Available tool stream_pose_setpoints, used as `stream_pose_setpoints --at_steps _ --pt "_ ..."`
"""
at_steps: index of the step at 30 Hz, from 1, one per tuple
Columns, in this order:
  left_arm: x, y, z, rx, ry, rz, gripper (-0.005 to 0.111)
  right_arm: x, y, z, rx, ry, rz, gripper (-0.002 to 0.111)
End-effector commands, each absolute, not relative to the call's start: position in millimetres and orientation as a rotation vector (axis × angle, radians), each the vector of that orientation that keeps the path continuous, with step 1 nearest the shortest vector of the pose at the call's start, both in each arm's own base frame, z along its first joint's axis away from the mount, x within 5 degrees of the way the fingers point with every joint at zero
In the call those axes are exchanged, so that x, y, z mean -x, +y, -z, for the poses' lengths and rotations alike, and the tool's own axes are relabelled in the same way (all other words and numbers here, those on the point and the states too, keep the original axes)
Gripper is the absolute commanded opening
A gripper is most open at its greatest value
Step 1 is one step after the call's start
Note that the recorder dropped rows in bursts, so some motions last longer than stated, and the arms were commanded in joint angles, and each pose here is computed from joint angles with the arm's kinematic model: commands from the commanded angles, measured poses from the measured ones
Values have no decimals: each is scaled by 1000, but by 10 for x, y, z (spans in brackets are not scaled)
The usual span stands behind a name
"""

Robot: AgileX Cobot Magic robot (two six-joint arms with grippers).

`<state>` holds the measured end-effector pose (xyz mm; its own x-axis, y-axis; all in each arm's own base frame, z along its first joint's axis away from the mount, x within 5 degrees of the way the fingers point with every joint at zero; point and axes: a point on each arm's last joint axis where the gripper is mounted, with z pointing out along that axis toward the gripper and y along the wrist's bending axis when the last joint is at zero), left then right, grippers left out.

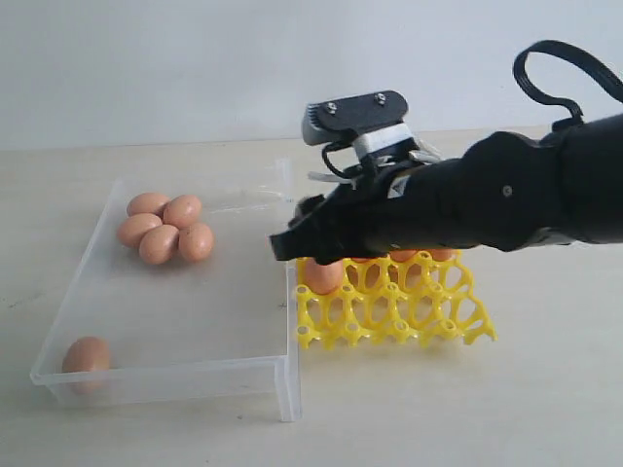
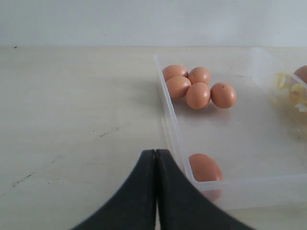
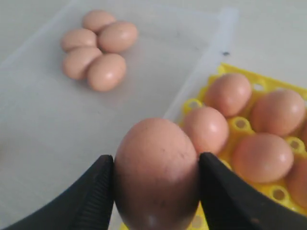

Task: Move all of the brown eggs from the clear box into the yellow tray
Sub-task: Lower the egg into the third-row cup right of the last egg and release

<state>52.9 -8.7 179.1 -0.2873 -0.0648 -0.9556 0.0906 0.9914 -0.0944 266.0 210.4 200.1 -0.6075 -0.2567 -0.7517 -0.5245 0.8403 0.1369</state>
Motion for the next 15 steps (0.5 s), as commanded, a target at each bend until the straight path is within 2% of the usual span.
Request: stream_pose_setpoints --at_steps 1,7,15 --pt "-526 -86 -1811 -18 1842 150 0 -2774 1872 -1888 497 2295 -390 0" --pt "-526 -86 -1811 -18 1842 150 0 -2926 1701 -1703 437 2348 -334 0" --pt "-526 -86 -1811 -18 1842 150 0 -2996 1710 -1427 423 2384 -297 0"
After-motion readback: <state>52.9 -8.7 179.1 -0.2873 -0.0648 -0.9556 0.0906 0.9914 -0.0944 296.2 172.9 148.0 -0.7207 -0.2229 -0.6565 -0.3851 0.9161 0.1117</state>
